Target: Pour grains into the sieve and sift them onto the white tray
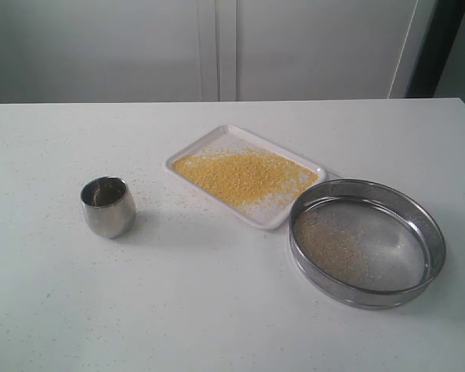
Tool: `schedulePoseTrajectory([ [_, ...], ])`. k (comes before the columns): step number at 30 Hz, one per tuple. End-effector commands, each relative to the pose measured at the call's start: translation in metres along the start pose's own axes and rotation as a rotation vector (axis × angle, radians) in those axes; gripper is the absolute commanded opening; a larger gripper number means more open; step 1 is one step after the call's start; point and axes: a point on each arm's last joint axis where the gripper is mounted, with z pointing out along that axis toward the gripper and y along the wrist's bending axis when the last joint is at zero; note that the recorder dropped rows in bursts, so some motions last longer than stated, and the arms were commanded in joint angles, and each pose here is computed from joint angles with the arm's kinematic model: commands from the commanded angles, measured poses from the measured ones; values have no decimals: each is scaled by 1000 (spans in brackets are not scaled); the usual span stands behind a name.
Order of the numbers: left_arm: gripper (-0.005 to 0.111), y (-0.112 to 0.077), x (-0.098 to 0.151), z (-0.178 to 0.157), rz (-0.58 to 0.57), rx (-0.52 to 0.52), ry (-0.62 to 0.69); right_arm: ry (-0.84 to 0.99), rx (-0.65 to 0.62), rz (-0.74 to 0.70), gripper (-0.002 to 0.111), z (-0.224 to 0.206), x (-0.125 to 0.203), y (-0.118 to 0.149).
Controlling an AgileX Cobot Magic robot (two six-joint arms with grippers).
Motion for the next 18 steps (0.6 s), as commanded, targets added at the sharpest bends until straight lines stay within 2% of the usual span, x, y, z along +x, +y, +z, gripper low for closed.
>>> schedulePoseTrajectory([
  [1, 0, 0, 2, 0, -21, 2, 4, -8, -4, 2, 0, 0, 1, 0],
  [18, 0, 0, 0, 0, -18, -1, -13, -8, -4, 2, 0, 0, 1, 0],
])
